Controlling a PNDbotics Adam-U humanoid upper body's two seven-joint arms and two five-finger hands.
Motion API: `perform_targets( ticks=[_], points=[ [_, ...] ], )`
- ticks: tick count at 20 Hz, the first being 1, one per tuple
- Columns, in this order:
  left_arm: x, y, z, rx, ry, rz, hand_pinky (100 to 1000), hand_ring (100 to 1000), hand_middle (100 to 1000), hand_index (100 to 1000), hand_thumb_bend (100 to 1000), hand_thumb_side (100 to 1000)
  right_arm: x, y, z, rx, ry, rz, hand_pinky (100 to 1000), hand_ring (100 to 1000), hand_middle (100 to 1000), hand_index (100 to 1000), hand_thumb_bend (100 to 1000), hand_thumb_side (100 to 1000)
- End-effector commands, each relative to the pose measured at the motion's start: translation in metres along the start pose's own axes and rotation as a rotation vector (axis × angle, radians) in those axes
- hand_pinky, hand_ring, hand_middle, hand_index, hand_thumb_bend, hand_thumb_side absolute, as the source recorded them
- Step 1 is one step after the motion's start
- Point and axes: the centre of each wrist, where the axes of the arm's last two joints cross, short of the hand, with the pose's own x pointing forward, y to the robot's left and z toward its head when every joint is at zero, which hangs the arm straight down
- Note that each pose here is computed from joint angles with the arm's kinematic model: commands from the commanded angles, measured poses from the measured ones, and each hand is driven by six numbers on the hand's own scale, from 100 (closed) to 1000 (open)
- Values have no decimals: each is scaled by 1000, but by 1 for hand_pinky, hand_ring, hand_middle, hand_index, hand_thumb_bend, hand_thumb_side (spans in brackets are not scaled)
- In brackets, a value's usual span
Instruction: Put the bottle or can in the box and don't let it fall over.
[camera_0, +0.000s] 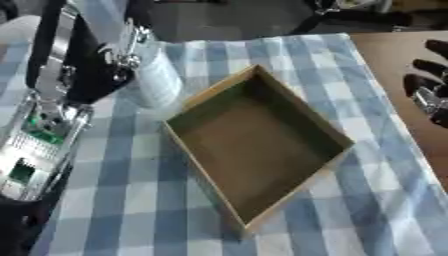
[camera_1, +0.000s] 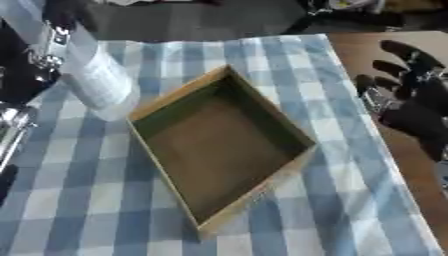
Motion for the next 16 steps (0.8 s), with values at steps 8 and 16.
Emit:
perform_targets(
  ticks=[8, 16],
  points=[
    [-31, -48, -11, -10, 19, -11, 100, 406, 100, 100, 100, 631, 21, -9, -7, 36, -84, 56, 940, 947, 1000, 885, 227, 100],
    [-45, -74, -2, -21, 65, 14, 100, 444, 100, 104, 100, 672, 21, -8, -7, 43, -82, 55, 939, 946, 1000, 884, 228, 100]
  ],
)
